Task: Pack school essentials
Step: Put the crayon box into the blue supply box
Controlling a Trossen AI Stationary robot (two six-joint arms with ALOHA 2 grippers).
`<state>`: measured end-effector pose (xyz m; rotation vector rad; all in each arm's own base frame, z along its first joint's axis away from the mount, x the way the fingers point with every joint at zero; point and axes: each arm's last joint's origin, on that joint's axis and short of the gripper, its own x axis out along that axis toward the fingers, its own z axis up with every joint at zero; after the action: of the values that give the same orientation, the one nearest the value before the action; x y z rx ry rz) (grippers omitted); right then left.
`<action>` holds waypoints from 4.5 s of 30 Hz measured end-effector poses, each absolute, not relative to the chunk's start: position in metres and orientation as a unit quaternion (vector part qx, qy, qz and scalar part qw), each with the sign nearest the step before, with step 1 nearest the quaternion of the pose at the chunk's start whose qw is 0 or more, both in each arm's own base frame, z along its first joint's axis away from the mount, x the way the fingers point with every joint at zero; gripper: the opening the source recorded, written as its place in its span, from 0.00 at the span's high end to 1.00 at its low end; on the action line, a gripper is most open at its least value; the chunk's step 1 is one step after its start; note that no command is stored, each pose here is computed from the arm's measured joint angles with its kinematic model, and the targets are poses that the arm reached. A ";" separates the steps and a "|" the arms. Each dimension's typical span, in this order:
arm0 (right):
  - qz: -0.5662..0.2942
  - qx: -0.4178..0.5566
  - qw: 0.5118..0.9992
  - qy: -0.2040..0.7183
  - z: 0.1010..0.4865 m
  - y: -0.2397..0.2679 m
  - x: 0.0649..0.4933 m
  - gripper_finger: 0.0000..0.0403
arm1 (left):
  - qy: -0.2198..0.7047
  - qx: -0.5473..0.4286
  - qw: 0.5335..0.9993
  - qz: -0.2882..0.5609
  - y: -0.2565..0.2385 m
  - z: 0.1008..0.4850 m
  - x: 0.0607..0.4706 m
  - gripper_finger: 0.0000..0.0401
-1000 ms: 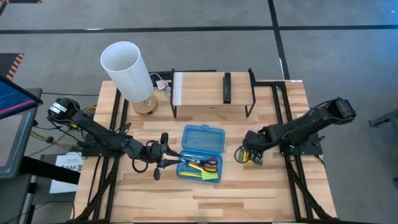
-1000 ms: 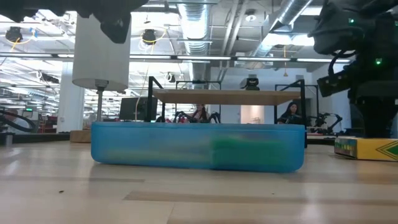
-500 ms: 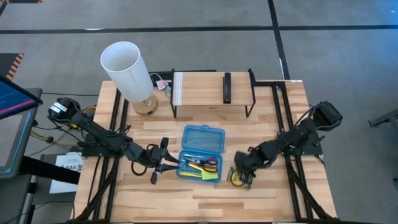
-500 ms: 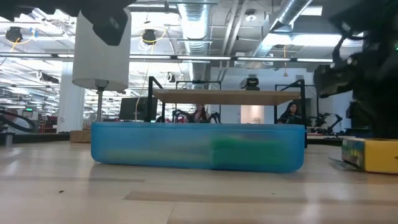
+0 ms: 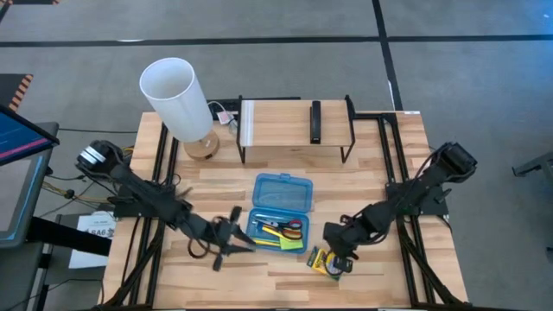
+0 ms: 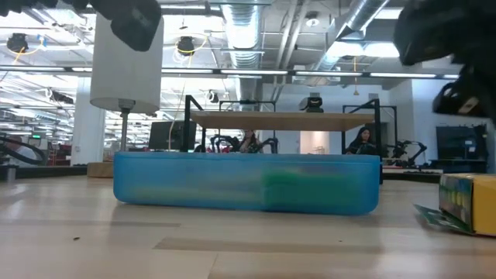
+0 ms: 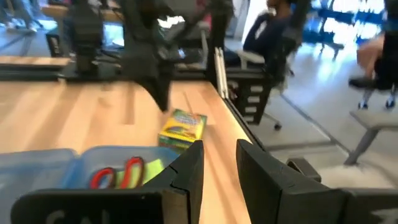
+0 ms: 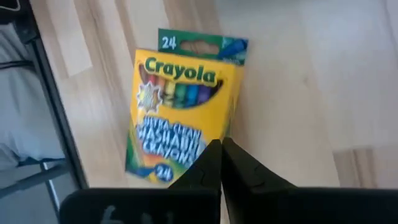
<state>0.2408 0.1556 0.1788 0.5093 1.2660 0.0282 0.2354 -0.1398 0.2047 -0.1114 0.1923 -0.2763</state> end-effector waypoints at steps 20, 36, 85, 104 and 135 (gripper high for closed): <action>-0.079 0.200 0.749 0.627 0.135 0.230 0.180 0.94 | 0.272 0.069 0.955 -0.098 -0.197 0.173 0.379 0.80; -0.090 0.189 0.745 0.634 0.134 0.214 0.193 0.93 | 0.339 0.037 0.929 -0.142 -0.198 0.125 0.418 0.80; -0.045 0.161 0.845 0.508 0.178 0.160 0.261 0.94 | 0.365 0.064 0.923 -0.102 -0.199 0.120 0.414 0.80; -0.077 0.193 0.785 0.583 0.151 0.230 0.195 0.94 | 0.307 0.062 0.943 -0.111 -0.201 0.130 0.422 0.80; 0.001 0.187 0.816 0.547 0.138 0.190 0.267 0.94 | 0.375 0.056 0.920 -0.098 -0.201 0.119 0.411 0.85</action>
<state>0.2669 0.1899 0.1375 0.3997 1.1676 0.0018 0.4110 -0.2012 0.1186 0.1148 0.7701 -0.2022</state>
